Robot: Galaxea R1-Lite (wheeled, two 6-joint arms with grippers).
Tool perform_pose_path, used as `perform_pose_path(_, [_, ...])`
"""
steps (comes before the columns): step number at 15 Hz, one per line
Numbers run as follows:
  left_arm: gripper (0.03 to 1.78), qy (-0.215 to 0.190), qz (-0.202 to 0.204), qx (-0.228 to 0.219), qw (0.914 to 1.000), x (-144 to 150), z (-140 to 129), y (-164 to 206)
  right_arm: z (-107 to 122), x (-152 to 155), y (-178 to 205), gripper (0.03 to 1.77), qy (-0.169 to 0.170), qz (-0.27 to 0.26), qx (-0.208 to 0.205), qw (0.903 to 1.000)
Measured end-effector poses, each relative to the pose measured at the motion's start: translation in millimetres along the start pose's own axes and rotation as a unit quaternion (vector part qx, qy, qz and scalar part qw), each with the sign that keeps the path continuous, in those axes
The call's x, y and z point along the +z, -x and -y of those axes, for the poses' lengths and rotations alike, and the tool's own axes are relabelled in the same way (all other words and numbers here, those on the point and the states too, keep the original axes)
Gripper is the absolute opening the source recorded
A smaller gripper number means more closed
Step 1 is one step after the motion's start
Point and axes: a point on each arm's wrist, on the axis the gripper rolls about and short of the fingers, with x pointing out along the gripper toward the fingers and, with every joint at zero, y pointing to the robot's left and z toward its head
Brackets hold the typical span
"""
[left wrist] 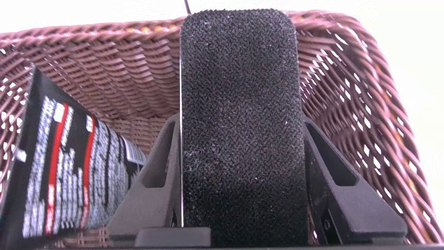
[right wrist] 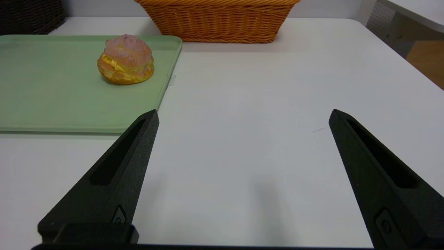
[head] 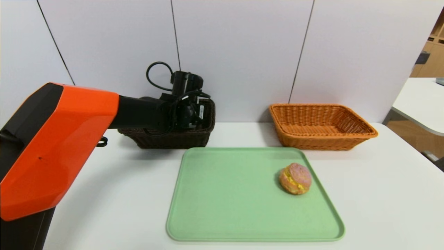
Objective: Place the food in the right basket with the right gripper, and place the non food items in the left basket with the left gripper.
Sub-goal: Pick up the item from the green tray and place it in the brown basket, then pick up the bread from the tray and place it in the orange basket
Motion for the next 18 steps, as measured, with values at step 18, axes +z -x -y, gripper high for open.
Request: perform_pose_path(18, [1.64, -0.035, 0.002, 0.002, 0.9994, 21, -64, 130, 0, 0, 0, 1.7, 0.0, 0.0, 0.0, 1.0])
